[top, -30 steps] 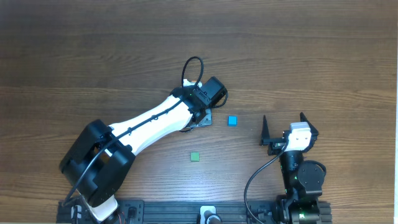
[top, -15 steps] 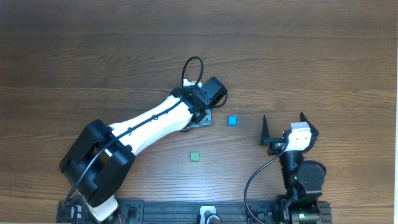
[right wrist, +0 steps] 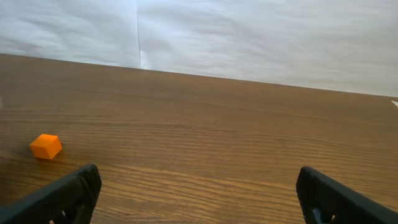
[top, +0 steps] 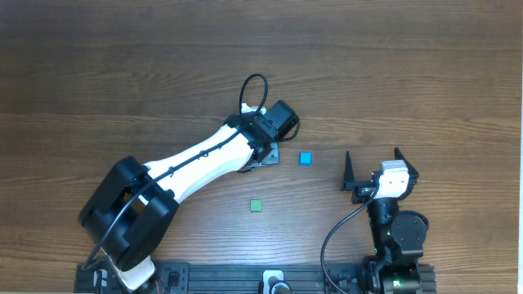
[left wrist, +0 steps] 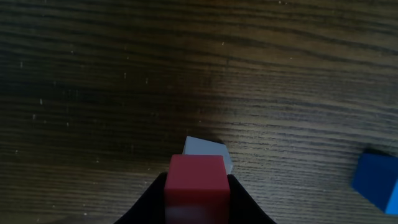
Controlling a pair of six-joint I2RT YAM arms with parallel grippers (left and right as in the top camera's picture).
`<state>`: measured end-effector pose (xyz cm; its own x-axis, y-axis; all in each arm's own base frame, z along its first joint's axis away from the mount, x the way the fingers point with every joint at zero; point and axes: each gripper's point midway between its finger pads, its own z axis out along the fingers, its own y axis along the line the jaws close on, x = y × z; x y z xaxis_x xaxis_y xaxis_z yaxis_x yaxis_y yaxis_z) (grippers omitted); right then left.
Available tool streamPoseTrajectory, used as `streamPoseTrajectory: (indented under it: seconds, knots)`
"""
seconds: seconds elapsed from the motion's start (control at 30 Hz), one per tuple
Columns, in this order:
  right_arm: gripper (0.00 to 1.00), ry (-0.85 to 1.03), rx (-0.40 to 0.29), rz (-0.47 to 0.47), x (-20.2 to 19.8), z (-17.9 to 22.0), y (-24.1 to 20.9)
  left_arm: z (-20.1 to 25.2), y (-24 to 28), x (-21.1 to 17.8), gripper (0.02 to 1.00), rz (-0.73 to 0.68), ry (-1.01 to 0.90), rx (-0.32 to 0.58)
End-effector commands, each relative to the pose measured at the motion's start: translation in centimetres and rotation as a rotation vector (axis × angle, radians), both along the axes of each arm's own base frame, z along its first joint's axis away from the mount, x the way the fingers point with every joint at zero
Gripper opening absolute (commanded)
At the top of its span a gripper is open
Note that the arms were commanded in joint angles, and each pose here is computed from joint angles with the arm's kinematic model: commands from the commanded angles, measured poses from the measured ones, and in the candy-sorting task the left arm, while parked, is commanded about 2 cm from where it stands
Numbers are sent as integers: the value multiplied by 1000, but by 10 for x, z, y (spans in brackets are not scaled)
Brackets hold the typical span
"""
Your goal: Stack Cubes
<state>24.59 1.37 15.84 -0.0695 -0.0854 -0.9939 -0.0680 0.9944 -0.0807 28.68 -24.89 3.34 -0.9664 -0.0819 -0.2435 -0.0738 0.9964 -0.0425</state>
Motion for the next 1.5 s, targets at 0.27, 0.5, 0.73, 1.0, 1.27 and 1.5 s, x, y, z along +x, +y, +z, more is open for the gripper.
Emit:
streamPoseTrajectory:
  seconds: [0.27, 0.5, 0.73, 1.0, 1.27, 1.5]
  knots:
    - [993, -3, 0, 5, 0, -1, 0, -5, -3, 2, 283, 8, 0, 6]
    - [991, -3, 0, 5, 0, -1, 0, -5, -3, 2, 389, 8, 0, 6]
    - [991, -3, 0, 5, 0, -1, 0, -5, -3, 3, 474, 8, -1, 7]
    - [991, -3, 0, 5, 0, -1, 0, 18, -10, 19, 581, 2, -51, 1]
    - [993, -3, 0, 5, 0, -1, 0, 56, -9, 70, 621, 5, -166, -43]
    - [991, -3, -1, 5, 0, -1, 0, 51, 4, 108, 606, -11, -194, -83]
